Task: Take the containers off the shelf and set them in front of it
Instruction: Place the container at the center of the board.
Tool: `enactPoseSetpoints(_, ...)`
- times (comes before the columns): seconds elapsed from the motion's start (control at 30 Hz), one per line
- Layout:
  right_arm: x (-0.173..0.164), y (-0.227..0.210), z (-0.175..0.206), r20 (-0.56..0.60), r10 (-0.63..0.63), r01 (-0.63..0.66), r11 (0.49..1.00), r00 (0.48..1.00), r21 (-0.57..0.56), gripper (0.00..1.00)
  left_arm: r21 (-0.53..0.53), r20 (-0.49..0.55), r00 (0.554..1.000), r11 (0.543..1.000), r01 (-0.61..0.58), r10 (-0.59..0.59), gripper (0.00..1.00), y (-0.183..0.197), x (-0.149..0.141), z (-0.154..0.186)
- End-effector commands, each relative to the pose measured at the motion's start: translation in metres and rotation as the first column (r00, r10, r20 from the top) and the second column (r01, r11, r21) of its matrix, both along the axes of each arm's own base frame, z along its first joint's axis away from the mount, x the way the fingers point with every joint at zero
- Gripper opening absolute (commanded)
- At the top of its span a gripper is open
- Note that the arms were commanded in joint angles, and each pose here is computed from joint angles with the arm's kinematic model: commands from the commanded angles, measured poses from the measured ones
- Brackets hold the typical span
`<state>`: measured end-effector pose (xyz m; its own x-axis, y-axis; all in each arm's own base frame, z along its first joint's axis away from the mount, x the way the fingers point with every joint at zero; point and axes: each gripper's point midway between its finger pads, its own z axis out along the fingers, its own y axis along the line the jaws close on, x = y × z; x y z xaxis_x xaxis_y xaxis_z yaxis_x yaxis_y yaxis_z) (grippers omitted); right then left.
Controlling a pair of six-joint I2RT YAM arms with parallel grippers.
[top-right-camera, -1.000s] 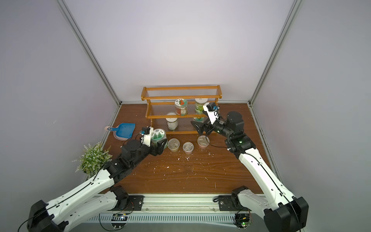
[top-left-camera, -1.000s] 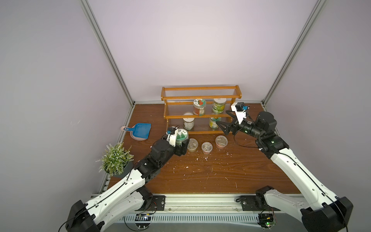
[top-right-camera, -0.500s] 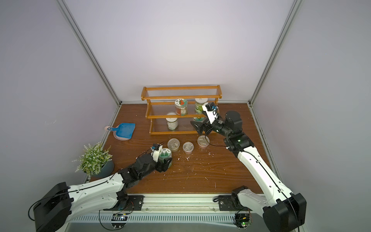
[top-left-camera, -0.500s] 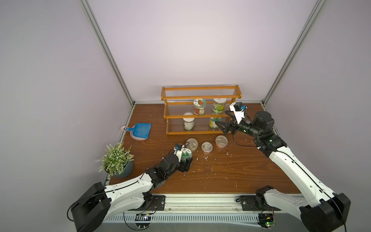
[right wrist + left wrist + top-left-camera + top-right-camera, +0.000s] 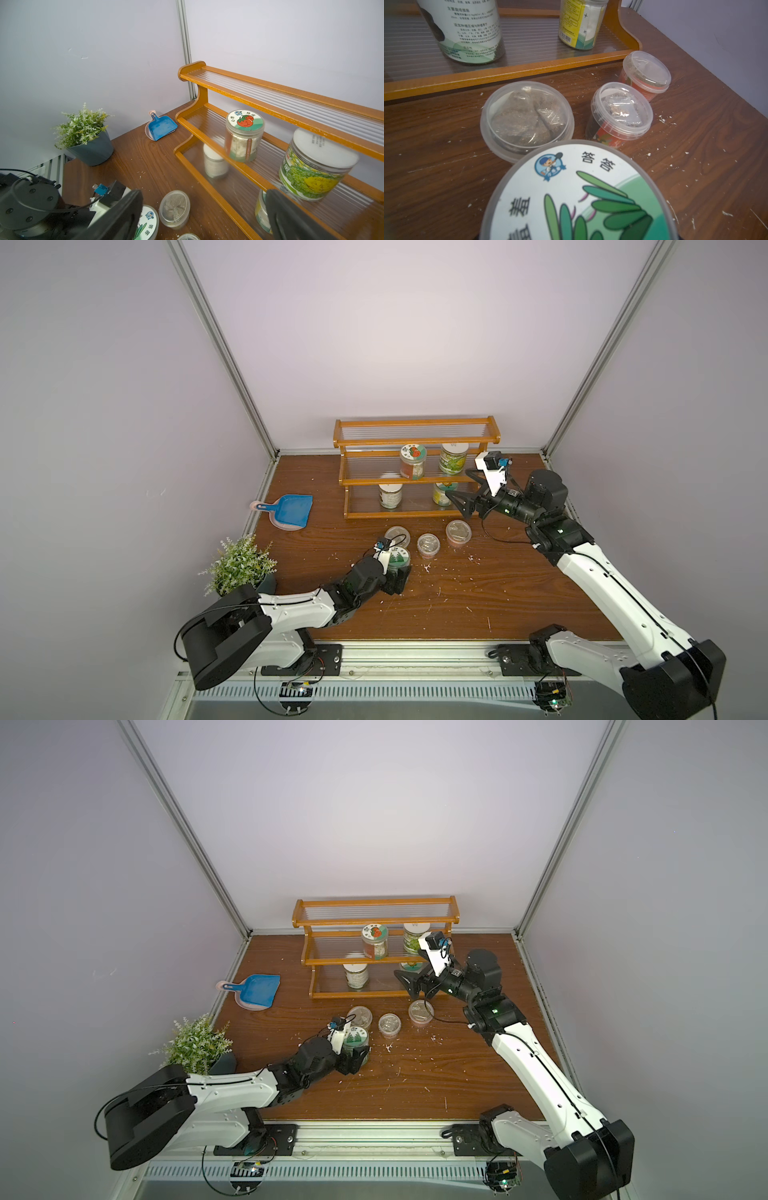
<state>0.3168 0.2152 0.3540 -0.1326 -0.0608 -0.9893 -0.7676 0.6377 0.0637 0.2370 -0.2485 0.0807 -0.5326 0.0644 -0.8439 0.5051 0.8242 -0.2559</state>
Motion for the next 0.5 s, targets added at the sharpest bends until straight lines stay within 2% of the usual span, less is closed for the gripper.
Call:
enactPoseSetpoints(0.0, 0.0009, -0.0030, 0.0158, 0.050, -0.014, 0.013, 1.000, 0.999, 0.013, 0.99, -0.003, 0.053, 0.999, 1.000, 0.003, -0.003, 0.84, -0.0055, 0.0040, 0.0126)
enactPoseSetpoints(0.2, -0.0006, -0.0029, 0.0169, 0.054, -0.011, 0.010, 1.000, 0.999, 0.015, 0.99, 0.026, 0.062, 0.998, 0.999, 0.031, -0.033, 0.94, -0.0089, 0.0007, 0.0087)
enactPoseSetpoints(0.47, -0.0019, -0.0051, 0.0202, 0.064, -0.017, 0.016, 1.000, 0.998, 0.017, 0.99, 0.019, 0.080, 0.996, 0.999, 0.037, -0.038, 0.99, -0.0118, 0.0021, 0.0127)
